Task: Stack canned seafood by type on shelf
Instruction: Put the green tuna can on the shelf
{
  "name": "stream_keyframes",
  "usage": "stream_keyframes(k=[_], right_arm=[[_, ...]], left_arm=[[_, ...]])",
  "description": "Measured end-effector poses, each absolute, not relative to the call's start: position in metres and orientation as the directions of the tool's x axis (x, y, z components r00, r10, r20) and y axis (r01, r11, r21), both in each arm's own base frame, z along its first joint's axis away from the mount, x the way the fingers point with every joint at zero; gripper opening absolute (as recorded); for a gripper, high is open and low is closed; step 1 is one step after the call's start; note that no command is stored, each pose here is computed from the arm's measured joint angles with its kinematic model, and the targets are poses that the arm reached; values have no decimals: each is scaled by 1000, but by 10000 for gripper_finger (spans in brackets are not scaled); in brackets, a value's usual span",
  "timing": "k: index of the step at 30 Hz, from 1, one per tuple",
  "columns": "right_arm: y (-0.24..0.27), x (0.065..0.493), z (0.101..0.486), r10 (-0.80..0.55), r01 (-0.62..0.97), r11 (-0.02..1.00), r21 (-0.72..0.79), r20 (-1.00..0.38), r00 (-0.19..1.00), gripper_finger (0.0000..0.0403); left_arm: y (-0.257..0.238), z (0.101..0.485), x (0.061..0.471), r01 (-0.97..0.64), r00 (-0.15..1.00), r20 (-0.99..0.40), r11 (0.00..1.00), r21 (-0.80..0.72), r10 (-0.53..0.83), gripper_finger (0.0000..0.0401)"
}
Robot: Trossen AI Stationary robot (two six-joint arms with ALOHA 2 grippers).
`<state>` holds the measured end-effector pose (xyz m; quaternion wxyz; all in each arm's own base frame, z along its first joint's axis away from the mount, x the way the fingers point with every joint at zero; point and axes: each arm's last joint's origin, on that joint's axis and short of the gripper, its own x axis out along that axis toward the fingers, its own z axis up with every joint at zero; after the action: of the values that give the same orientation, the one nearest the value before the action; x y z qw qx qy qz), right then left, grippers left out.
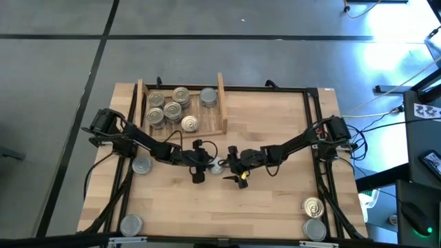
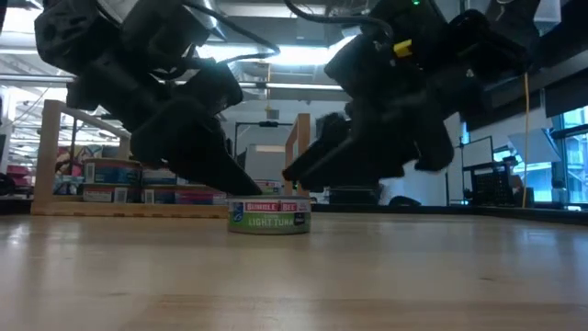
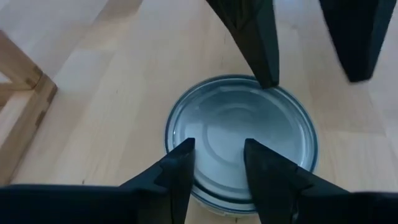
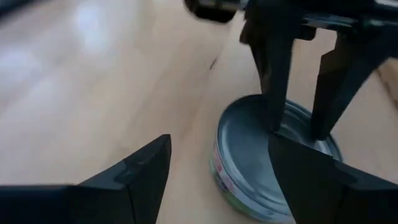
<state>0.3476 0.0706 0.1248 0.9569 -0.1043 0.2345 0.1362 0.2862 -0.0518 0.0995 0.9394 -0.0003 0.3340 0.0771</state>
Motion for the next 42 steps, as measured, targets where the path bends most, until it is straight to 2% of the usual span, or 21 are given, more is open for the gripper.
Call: stream_keyframes(k=[4,8,13,18,26,34,37,42], right_arm=[[78,349,124,130,-342,884,-320,-534,835,269],[93,350,128,46,-401,769,-497,-584,811,269],[100,353,132,-95,-378,658,-651,-571,816,269],[93,355,133,-153,-383,580,-719,-558,816,269],[73,364,118,-190,-374,584,-720,-570,800,269],[73,396,108,-242,-341,583,-738,-558,794,267],[74,399,110,-247,-346,582,-736,-565,787,240],[73,397,111,-300,-320,584,-746,-565,769,131]], left_arm=[[-48,96,283,-183,760,-633,983,9,148,138],[-40,90,274,-229,788,-595,972,-46,157,138],[-30,85,260,-269,828,-541,950,-158,144,138],[-23,83,257,-293,831,-541,928,-229,129,138],[-20,84,256,-271,852,-513,924,-271,100,138],[-19,84,256,-277,852,-513,920,-278,102,138],[-19,84,256,-278,853,-511,919,-279,103,138],[-18,87,257,-288,868,-479,917,-276,128,138]])
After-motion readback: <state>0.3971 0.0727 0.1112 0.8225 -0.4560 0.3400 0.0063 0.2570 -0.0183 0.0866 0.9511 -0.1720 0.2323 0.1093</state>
